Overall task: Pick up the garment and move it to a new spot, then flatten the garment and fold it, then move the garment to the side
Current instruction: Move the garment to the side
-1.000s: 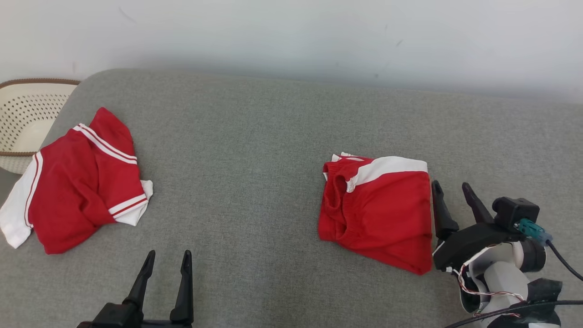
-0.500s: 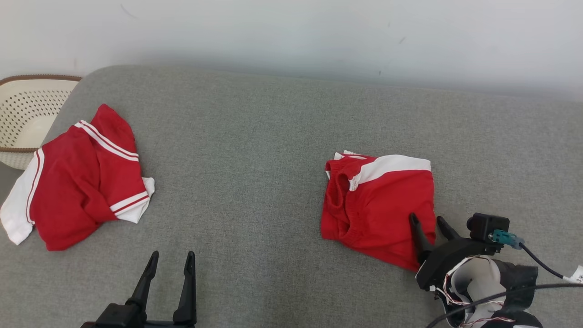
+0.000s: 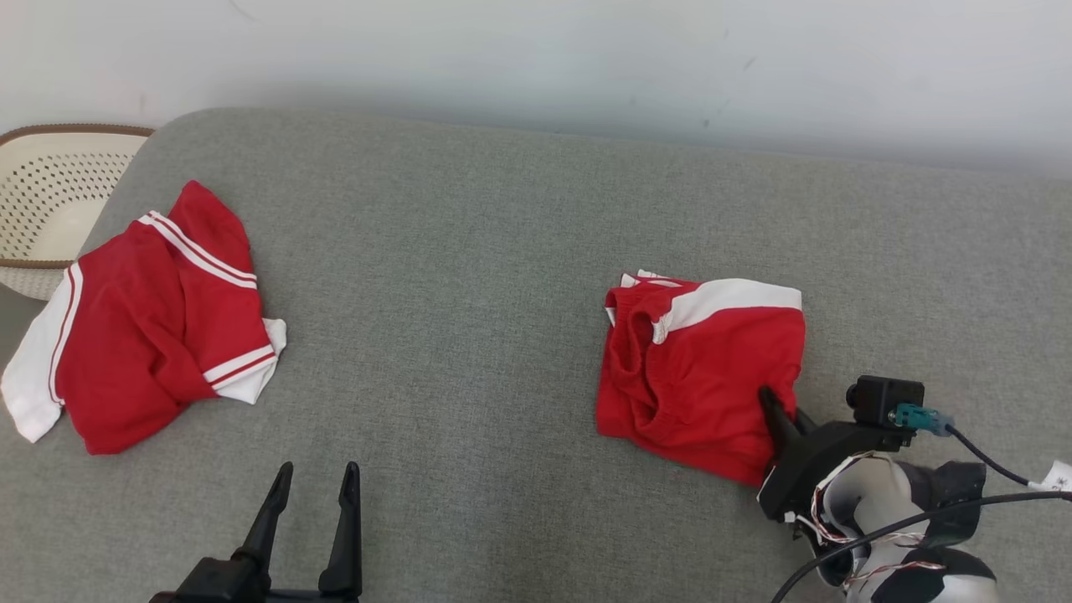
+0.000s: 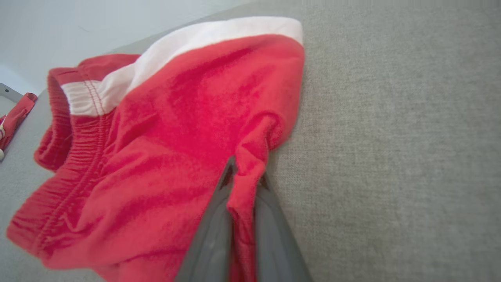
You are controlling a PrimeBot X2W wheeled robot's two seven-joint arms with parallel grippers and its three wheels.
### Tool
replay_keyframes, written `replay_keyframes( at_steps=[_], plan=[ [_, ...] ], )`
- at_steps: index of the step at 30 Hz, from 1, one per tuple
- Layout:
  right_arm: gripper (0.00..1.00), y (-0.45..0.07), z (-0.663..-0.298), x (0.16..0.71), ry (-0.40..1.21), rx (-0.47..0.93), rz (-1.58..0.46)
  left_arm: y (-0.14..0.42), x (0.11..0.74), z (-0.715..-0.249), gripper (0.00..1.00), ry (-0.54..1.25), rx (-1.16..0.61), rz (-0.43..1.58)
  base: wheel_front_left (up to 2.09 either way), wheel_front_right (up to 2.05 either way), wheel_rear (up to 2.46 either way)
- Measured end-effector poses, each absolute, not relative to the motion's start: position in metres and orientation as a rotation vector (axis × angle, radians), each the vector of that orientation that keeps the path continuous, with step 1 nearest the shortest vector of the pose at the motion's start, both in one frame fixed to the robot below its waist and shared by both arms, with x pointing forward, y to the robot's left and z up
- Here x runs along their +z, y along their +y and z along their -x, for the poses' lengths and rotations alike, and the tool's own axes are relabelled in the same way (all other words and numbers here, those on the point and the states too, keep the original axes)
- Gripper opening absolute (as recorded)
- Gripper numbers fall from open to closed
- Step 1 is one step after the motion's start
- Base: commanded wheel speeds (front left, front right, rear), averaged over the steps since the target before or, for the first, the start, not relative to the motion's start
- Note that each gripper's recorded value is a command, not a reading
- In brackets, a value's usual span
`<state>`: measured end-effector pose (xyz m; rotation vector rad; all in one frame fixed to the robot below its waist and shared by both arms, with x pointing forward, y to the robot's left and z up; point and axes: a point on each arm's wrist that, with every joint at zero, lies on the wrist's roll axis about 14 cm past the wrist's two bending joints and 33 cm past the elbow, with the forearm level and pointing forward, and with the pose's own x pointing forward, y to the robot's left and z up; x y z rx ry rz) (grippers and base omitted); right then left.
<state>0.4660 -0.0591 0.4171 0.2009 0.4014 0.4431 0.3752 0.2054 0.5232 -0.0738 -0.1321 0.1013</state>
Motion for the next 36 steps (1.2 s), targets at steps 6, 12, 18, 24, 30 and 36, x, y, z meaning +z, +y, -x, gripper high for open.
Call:
replay_keyframes(
  at_steps=[6, 12, 18, 24, 30, 36],
  plan=[
    [0.0, -0.079, -0.481, 0.433, 0.331, 0.424, -0.138, 0.205, 0.523, -0.379, 1.0, -0.134, 0.101, 0.076, 0.0, 0.0, 0.0],
    [0.0, -0.11, -0.499, 0.449, 0.288, 0.397, -0.035, 0.193, 0.524, -0.389, 1.0, -0.139, 0.061, 0.077, 0.0, 0.0, 0.0],
    [0.0, -0.146, -0.515, 0.451, 0.305, 0.382, 0.121, 0.184, 0.524, -0.406, 1.0, -0.146, 0.026, 0.071, 0.0, 0.0, 0.0],
    [0.0, -0.203, -0.535, 0.451, 0.339, 0.3, 0.235, 0.182, 0.52, -0.427, 1.0, -0.147, 0.004, 0.053, 0.0, 0.0, 0.0],
    [0.0, -0.236, -0.546, 0.461, 0.33, 0.247, 0.29, 0.183, 0.515, -0.439, 1.0, -0.145, -0.006, 0.027, 0.0, 0.0, 0.0],
    [0.0, -0.266, -0.551, 0.464, 0.343, 0.2, 0.345, 0.181, 0.513, -0.449, 1.0, -0.15, -0.024, 0.014, 0.0, 0.0, 0.0]
  ],
)
